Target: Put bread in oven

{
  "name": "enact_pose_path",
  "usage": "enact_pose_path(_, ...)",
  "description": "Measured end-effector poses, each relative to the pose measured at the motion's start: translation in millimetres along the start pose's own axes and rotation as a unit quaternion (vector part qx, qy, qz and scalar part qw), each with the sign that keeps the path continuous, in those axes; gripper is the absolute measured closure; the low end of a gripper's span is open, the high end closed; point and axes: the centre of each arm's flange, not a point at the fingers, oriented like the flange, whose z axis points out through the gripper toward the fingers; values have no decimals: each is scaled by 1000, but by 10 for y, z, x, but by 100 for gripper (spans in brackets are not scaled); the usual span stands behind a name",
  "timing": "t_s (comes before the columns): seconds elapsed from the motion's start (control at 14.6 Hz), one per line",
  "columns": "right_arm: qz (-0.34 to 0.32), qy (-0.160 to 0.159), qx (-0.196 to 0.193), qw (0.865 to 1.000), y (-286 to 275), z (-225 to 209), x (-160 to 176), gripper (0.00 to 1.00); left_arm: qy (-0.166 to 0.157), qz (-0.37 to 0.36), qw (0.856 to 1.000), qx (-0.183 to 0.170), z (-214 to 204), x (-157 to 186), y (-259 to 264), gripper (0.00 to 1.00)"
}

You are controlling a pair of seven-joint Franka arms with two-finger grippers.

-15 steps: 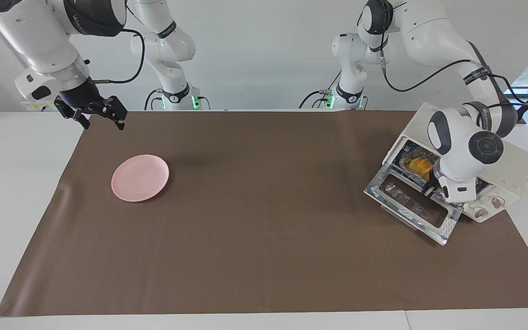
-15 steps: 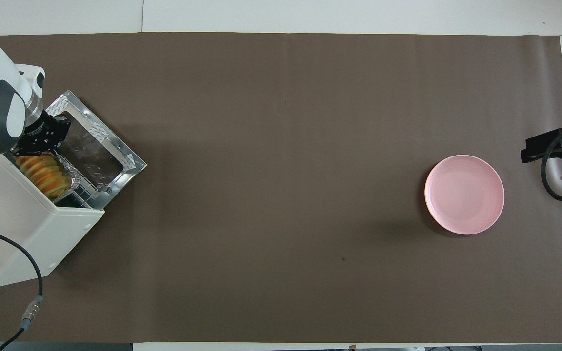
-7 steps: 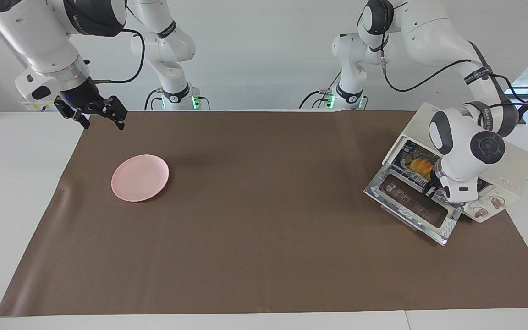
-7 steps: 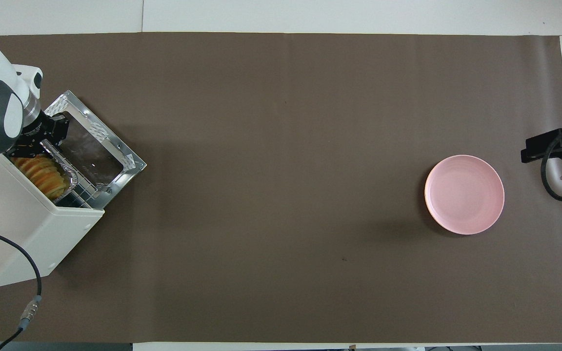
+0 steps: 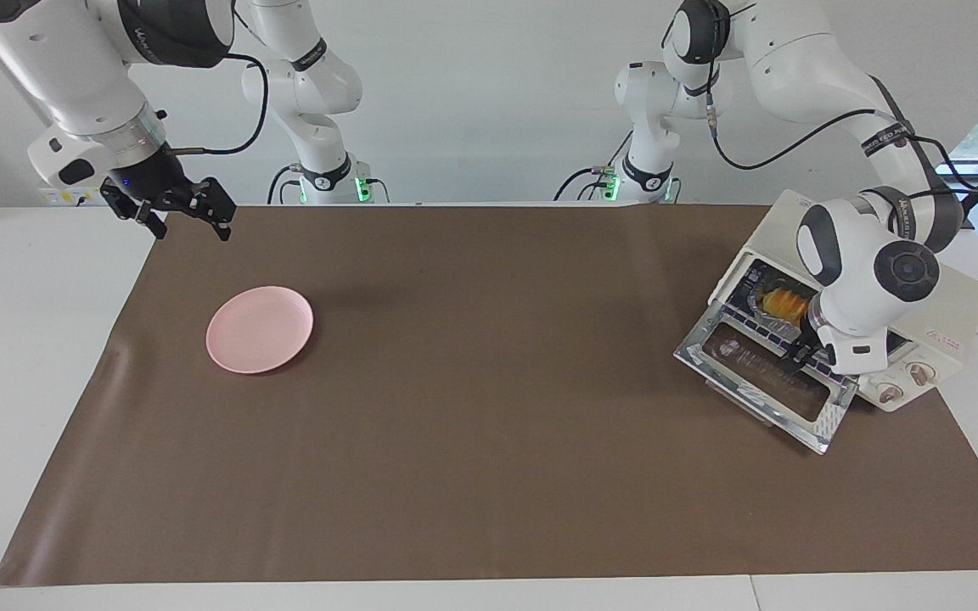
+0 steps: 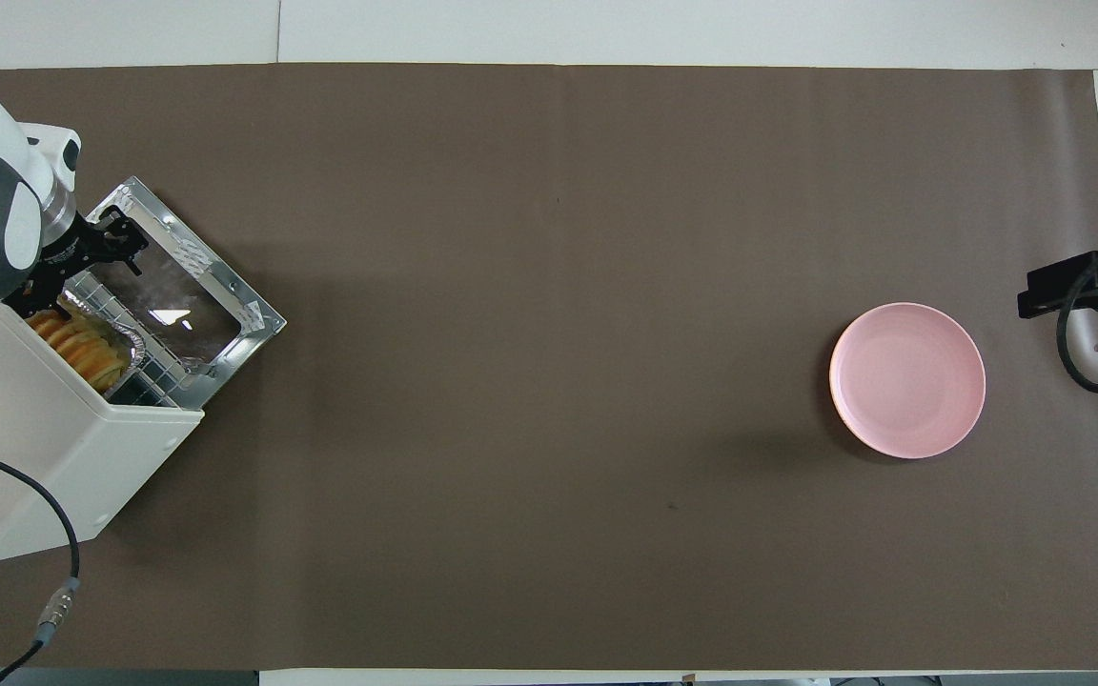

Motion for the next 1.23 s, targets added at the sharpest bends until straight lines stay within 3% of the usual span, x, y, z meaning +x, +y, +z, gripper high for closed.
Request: enact_pose_path(1.23, 0, 0, 0, 1000, 0, 0, 0, 0, 25, 34, 999, 26, -316, -157, 102, 0)
